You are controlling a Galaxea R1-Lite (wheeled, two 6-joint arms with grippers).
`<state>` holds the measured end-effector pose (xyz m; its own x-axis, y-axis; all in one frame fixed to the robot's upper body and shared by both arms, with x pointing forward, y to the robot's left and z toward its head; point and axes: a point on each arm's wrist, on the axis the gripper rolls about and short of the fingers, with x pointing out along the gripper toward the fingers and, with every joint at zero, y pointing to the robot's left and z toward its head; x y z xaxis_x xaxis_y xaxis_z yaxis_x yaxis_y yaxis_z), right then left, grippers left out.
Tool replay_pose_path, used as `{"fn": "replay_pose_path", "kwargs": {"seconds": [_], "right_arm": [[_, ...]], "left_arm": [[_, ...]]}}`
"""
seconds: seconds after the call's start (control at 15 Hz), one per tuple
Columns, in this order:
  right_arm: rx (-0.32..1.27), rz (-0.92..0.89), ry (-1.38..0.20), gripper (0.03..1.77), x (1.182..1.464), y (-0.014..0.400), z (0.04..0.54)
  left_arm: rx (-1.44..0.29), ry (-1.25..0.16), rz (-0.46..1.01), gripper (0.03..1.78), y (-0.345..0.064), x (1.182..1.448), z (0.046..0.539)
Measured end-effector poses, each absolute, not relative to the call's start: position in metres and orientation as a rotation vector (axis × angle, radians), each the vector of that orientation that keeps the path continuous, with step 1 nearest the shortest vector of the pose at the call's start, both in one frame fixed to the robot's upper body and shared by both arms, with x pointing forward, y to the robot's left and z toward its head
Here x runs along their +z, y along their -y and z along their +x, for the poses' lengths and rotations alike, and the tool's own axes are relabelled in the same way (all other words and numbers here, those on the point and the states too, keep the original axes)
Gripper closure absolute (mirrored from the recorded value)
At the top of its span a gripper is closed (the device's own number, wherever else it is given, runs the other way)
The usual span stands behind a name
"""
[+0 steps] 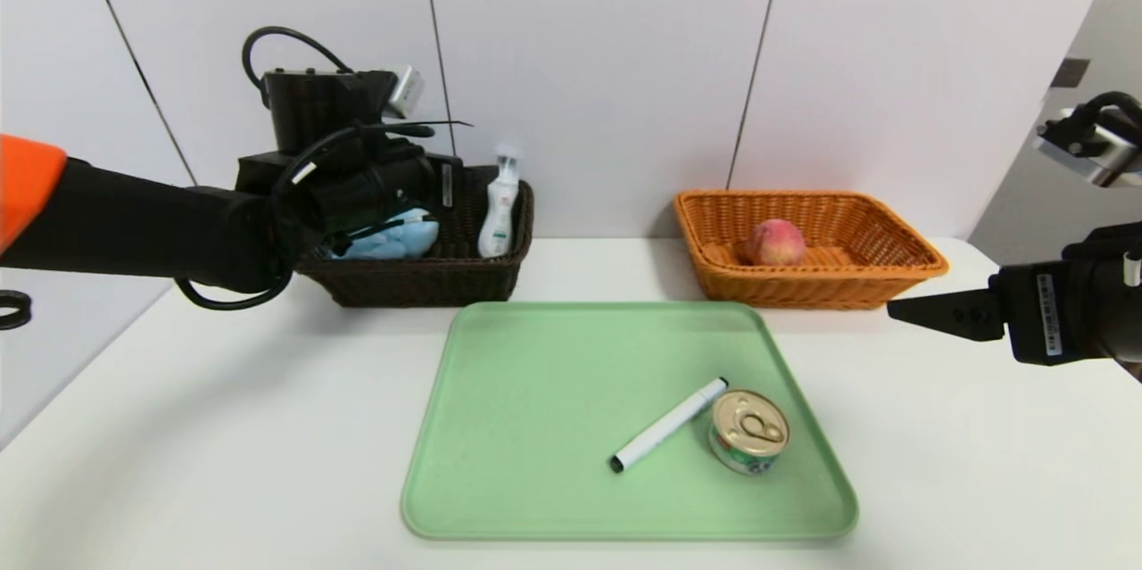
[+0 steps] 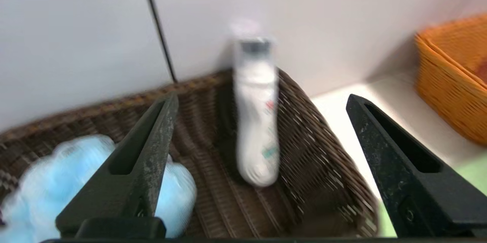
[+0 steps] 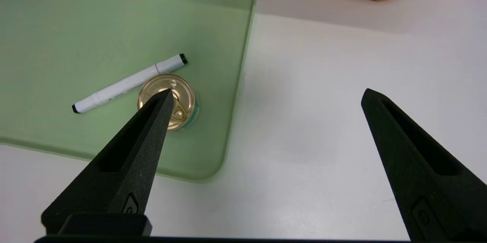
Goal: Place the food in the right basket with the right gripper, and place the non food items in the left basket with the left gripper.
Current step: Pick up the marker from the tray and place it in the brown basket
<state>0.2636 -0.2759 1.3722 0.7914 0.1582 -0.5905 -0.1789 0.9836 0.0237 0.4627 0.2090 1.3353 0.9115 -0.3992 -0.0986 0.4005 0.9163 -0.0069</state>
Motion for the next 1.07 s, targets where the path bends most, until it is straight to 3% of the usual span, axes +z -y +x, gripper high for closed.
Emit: {"fn": "replay_pose_path", "kwargs": {"seconds": [0.27, 0.53, 1.07], "right_arm": [[0.187, -0.011, -0.551, 0.10, 1.369, 0.274, 0.269], [0.189, -0.014, -0.572, 0.10, 1.363, 0.274, 0.270], [0.193, -0.017, -0.588, 0.10, 1.359, 0.272, 0.274]], "left_arm": [[-0.493, -0.142, 0.019, 0.19, -0.190, 1.345, 0.424], [-0.615, -0.262, 0.017, 0.15, -0.160, 1.345, 0.381], [-0.867, -0.512, 0.120, 0.14, -0.104, 1.327, 0.319]]}}
